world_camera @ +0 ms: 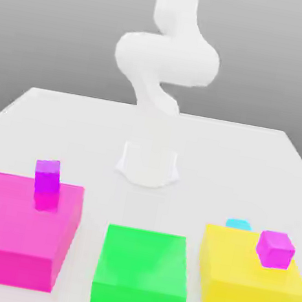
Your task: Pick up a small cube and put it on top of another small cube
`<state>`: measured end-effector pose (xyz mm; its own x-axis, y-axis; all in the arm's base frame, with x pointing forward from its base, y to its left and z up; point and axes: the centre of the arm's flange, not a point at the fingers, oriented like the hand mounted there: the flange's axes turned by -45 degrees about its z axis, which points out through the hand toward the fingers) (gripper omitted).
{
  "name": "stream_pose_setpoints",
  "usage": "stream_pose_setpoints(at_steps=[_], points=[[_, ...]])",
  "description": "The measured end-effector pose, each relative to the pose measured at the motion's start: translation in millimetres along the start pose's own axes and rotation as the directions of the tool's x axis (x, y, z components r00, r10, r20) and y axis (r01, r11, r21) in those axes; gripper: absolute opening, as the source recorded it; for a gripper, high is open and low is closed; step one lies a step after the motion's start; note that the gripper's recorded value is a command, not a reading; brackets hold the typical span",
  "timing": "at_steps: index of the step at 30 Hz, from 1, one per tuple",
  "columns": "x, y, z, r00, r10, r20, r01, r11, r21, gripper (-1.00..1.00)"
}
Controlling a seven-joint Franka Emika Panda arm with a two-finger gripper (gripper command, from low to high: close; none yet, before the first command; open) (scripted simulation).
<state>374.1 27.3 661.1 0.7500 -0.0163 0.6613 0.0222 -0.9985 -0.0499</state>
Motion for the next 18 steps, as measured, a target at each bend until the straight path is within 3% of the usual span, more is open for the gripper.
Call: stream_pose_setpoints(at_steps=[9, 18], points=[[-130.1, -118.3, 185.4, 0.944, -0.041, 0.328, 0.003, 0.993, 0.115, 0.00], [-336.2, -185.3, 260.7, 0.802, -0.124, 0.585, 0.085, 0.992, 0.094, 0.00]])
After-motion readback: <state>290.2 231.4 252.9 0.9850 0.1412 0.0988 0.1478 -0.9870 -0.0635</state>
